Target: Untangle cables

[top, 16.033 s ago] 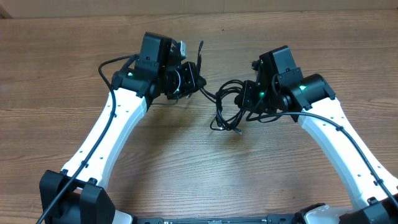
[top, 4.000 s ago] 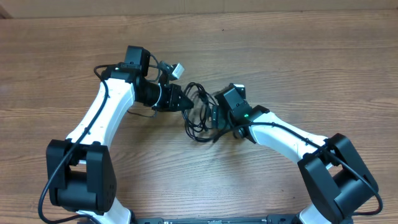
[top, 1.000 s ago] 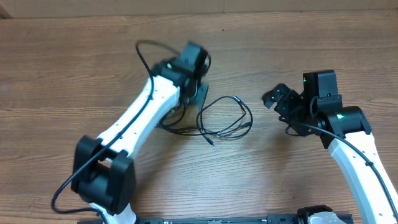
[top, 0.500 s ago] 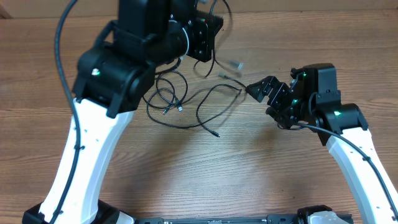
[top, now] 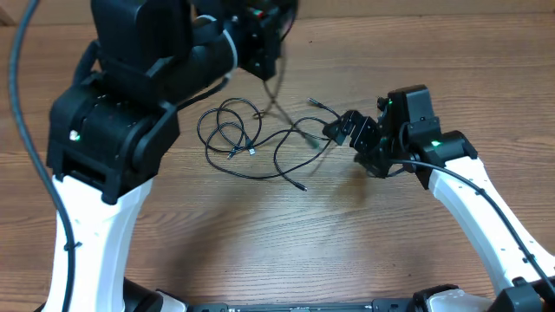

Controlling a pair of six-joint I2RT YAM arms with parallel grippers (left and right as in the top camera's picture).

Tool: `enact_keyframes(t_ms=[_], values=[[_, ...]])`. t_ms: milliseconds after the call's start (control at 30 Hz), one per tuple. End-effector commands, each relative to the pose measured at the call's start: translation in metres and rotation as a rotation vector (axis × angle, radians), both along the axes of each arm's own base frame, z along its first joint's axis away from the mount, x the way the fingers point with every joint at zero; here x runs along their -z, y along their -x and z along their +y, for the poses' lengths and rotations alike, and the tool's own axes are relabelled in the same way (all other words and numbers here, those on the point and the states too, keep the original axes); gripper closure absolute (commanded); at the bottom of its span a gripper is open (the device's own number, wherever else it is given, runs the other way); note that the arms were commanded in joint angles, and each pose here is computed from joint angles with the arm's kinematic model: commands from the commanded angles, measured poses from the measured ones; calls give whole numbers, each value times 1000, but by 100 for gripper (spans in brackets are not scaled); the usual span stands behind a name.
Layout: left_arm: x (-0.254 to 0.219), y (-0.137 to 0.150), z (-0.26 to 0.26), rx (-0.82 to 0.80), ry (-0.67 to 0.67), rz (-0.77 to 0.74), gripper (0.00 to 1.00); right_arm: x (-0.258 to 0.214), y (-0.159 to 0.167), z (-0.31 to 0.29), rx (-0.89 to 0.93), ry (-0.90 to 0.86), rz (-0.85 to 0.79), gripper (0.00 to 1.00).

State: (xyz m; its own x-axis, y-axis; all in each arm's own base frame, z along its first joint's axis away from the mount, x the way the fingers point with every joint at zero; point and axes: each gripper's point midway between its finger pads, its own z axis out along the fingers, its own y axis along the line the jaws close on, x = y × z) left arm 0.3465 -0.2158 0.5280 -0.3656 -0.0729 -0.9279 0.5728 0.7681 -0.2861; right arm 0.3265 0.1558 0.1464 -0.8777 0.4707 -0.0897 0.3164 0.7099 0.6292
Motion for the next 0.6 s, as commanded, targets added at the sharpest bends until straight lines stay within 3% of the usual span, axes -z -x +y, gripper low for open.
enact_keyframes(t_ms=[0, 100, 200, 433, 567], values=[[1, -23, 74, -354, -125, -37, 96, 9, -3, -17, 53, 105, 3, 0], [20, -33, 132, -577, -200, 33, 96, 16, 5, -26, 71, 154, 43, 0], [33, -33, 173, -722, -184, 112, 96, 19, 7, -29, 76, 170, 56, 0], [52, -22, 277, -1043, -126, 235, 96, 20, 9, -30, 76, 174, 65, 0], [72, 1, 328, -1251, 14, 358, 96, 20, 9, -30, 76, 174, 65, 0]])
